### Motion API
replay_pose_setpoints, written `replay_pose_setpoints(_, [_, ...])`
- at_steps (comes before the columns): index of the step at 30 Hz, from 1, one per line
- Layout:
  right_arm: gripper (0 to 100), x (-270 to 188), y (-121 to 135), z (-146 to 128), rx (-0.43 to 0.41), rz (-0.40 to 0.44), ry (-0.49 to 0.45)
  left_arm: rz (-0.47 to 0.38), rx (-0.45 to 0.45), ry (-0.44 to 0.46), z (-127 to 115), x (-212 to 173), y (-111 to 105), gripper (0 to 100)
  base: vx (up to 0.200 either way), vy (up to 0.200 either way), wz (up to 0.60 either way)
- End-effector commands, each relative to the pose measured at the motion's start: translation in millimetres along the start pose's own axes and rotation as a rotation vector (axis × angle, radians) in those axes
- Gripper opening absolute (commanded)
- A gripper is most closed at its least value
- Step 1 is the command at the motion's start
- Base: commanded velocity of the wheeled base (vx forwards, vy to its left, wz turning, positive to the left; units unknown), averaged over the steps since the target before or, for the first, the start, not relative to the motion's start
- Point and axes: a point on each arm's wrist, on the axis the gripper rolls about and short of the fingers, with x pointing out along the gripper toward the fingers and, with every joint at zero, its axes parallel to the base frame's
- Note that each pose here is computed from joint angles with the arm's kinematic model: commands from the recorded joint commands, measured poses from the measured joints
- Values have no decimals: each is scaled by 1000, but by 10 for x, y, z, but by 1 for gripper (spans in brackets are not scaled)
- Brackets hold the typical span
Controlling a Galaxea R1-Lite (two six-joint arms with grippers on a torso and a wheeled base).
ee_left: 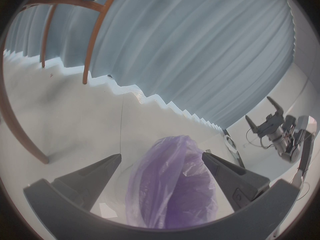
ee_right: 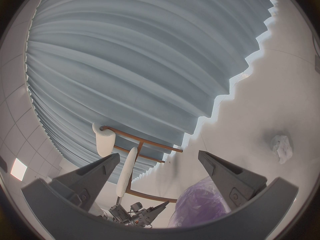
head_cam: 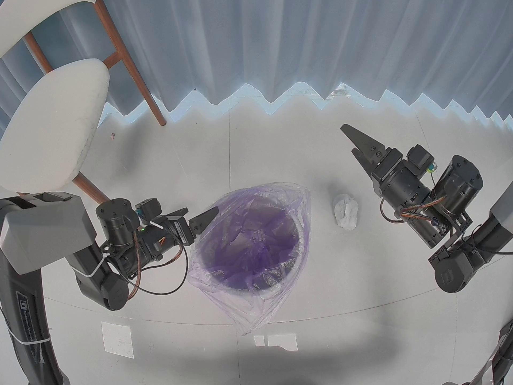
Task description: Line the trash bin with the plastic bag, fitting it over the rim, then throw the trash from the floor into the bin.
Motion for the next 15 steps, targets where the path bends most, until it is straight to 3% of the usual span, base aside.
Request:
replay_pose_setpoints(1, [100, -21, 61, 47, -4, 16, -11, 5, 48, 34, -115, 187, 166, 100, 0, 0, 0])
replay_pose_setpoints(10, [100, -28, 67, 36, -2, 16, -7, 20, 64, 22, -41, 305, 267, 100, 0, 0, 0])
replay_pose_setpoints(11, [100, -27, 70, 33, -2, 17, -6, 19, 64, 24, -53, 309, 267, 0, 0, 0, 0])
replay_pose_setpoints(15, [100, -38, 57, 17, 0, 10, 0, 22, 61, 32, -98, 317, 288, 0, 0, 0, 0])
